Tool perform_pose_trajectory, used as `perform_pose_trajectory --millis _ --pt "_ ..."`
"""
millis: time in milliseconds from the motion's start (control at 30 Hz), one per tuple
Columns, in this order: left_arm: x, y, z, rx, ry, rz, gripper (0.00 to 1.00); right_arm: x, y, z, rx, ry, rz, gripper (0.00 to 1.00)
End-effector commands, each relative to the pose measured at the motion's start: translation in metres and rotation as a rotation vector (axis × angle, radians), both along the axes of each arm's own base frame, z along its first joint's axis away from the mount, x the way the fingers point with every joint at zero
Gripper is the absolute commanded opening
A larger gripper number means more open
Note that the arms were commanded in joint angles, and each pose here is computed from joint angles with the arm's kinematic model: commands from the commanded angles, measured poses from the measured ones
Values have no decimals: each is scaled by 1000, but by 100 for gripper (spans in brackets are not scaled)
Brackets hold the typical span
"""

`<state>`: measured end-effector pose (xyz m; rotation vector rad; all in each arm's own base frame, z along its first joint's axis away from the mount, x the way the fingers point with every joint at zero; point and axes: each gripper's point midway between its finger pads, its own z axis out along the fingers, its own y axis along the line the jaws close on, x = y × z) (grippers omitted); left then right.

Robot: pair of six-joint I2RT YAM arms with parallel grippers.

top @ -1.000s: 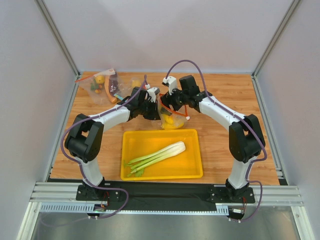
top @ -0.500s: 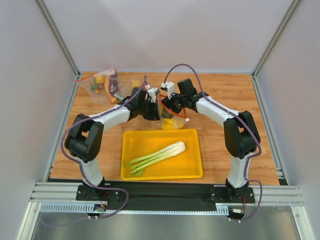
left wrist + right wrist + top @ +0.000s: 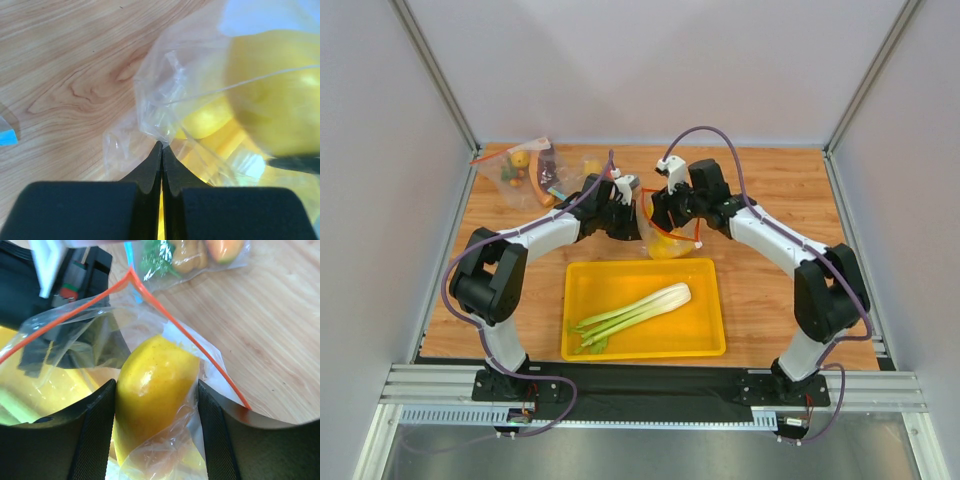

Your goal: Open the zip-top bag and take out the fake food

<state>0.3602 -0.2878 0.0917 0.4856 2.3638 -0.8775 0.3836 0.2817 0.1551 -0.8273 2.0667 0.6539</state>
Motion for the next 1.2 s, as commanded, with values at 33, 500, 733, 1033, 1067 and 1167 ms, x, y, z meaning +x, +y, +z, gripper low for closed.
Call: perform_pose_trajectory --millis 33,500,733,1033,1067,1167 --pt "9 -7 20 -19 -55 -18 0 11 -8 65 109 -185 -109 40" --pt "7 -9 15 -24 -33 -19 0 4 -40 127 344 -240 -353 45" --pt "5 -11 18 -39 -34 -26 0 -8 -11 106 568 -114 -283 47" --pt "6 -12 16 -34 -32 -30 0 -30 15 113 629 -106 -64 59" --pt "6 -12 17 -36 -35 -30 0 -33 17 113 629 -106 -48 60" --pt "6 -12 18 -38 -33 -29 0 -32 19 109 614 -107 -35 65"
